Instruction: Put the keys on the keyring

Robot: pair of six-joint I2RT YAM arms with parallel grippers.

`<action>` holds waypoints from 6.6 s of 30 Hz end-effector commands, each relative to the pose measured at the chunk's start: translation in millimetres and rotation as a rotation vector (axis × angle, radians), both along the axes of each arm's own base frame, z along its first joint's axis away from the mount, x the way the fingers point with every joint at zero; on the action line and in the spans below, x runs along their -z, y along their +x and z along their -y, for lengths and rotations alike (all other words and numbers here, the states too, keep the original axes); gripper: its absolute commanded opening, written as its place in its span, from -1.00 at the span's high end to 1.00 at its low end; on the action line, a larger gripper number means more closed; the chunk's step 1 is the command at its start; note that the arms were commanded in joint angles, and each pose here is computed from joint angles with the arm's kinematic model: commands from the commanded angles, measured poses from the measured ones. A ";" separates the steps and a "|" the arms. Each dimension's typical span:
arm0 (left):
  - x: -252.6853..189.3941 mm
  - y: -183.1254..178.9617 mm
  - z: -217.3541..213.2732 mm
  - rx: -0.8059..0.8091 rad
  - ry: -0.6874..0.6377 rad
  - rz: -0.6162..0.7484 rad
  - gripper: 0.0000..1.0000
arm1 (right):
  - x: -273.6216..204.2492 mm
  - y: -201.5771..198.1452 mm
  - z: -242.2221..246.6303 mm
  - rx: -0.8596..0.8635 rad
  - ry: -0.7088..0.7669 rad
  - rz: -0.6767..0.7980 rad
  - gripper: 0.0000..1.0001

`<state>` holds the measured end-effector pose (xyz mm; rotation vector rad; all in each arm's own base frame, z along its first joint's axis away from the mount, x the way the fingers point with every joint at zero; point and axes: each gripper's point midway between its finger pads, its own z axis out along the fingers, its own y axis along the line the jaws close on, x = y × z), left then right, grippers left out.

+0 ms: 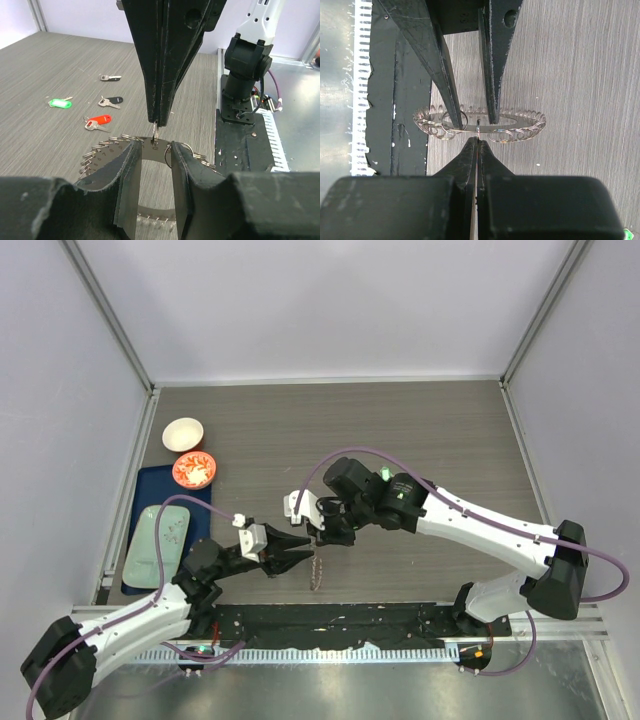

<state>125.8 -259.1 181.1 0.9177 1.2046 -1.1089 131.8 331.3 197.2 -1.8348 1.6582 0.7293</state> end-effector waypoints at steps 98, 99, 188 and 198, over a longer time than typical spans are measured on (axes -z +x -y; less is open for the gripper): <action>-8.6 26.0 -15.8 -0.189 -0.075 -0.015 1.00 | 139.5 183.1 146.9 1.686 0.343 0.097 0.39; -9.0 26.4 -16.2 -0.192 -0.076 -0.015 1.00 | 141.8 182.9 149.2 1.692 0.333 0.106 0.40; -25.0 -5.4 7.7 0.080 0.062 0.258 1.00 | -23.4 -3.2 15.2 0.095 0.285 0.202 0.99; -23.1 -7.8 9.4 0.100 0.065 0.251 1.00 | -22.1 -4.3 9.2 0.077 0.295 0.206 0.99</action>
